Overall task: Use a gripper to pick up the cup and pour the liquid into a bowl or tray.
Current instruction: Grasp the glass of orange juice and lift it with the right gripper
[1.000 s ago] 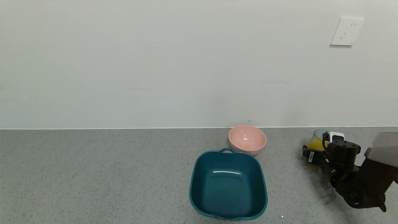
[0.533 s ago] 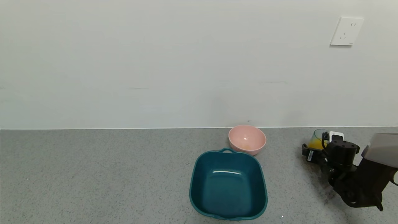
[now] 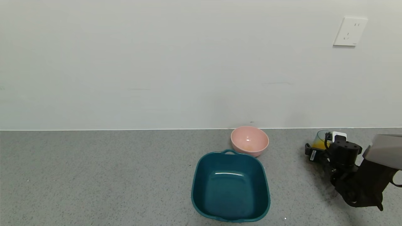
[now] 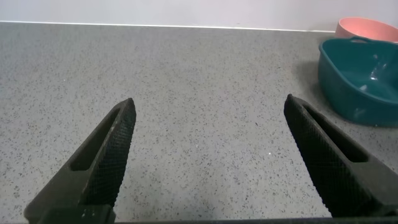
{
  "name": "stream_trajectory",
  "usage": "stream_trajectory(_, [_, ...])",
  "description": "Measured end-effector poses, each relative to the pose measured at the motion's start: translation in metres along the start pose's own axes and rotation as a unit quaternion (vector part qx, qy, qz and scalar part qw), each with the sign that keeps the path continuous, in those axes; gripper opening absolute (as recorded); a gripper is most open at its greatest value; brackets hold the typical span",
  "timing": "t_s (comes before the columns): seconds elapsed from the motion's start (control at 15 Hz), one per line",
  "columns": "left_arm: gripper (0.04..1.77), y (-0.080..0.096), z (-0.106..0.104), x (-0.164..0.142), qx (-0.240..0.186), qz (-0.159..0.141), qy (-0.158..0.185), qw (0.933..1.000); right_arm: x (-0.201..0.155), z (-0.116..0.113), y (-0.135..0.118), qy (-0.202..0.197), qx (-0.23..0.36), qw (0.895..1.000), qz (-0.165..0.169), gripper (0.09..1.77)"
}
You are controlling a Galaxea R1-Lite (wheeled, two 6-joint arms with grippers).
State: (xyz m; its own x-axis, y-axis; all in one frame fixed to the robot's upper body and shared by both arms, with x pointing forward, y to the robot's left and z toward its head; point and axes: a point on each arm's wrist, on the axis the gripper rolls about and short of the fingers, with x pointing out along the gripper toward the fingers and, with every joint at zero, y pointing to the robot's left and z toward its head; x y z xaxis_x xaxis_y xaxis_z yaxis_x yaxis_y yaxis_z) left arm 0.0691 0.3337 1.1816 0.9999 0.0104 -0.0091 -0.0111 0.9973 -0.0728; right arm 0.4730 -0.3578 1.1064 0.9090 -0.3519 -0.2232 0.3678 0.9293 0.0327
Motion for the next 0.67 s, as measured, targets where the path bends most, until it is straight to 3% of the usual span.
stream_trajectory(0.67, [1.72,0.0000,0.0000,0.0000,0.000,0.000,0.000,1.0000,0.0110,0.0017,-0.0015,-0.012,-0.008,1.000,-0.004,1.71])
